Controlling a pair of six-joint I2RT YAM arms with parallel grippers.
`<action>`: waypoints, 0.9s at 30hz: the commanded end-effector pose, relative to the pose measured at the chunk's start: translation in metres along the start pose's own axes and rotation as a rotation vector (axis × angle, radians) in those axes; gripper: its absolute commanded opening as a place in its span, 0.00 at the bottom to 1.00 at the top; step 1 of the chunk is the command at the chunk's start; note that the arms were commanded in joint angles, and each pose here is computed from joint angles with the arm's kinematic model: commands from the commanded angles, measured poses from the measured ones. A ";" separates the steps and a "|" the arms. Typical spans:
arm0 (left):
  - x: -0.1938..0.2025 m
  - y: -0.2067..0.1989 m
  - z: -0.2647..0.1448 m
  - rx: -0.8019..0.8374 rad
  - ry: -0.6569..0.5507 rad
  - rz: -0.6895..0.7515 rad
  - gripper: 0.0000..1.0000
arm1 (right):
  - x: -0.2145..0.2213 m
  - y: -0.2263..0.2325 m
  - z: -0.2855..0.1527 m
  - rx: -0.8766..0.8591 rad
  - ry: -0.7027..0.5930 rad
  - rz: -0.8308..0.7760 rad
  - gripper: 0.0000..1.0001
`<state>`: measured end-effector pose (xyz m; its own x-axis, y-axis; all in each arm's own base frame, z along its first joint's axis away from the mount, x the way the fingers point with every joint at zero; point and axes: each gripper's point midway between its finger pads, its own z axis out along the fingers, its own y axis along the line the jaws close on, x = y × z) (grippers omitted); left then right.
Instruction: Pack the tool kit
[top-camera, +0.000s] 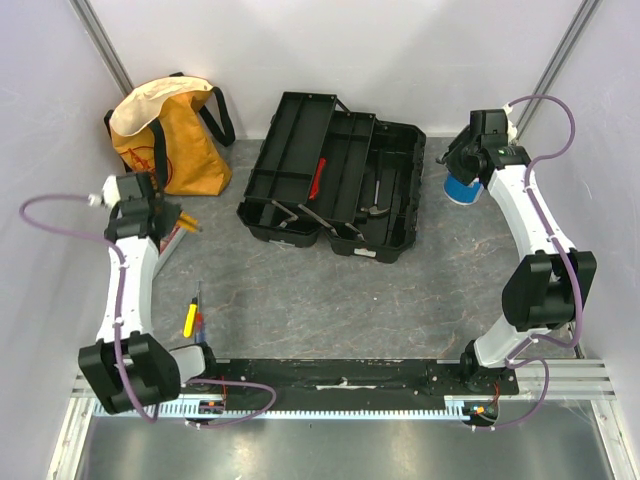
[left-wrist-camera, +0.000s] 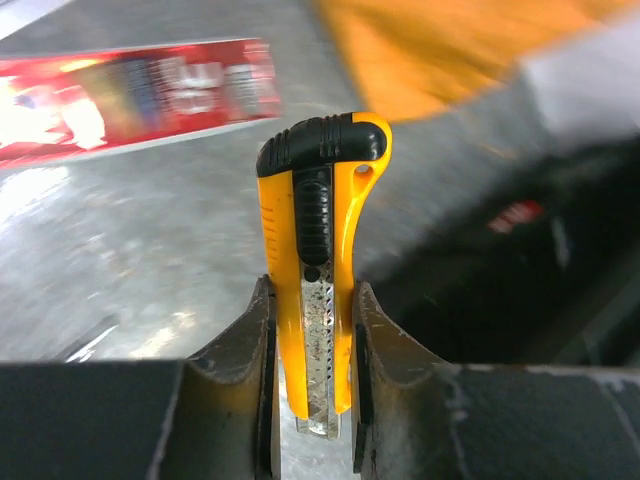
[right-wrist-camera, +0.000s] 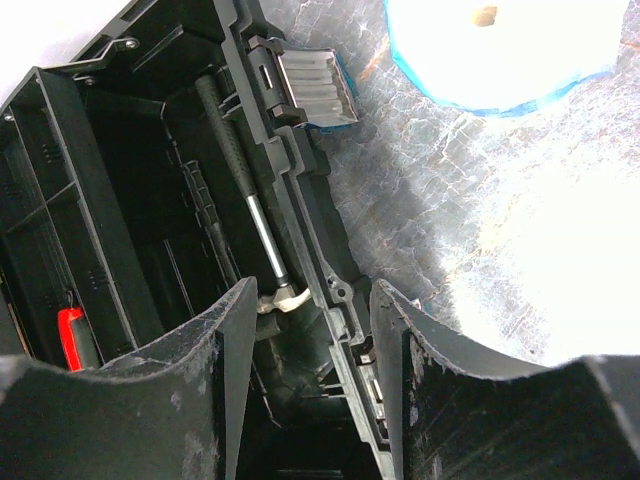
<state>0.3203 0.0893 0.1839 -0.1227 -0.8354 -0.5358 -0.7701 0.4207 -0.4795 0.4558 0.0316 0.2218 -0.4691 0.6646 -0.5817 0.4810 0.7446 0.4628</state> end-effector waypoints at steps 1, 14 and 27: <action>0.001 -0.108 -0.040 0.356 -0.002 0.300 0.02 | -0.013 0.001 -0.012 -0.008 -0.049 -0.009 0.56; 0.165 -0.332 -0.145 1.104 0.250 0.893 0.02 | -0.013 -0.005 -0.029 -0.019 -0.086 -0.013 0.56; 0.257 -0.327 -0.092 0.920 0.250 1.156 0.02 | -0.007 -0.007 -0.035 -0.040 -0.081 -0.012 0.56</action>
<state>0.4787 -0.2935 0.2620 -0.6164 0.0077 -0.7874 0.4344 0.8374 -0.3319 0.4308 0.0268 0.2293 -0.4483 0.6565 -0.6066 0.4732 0.7501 0.4620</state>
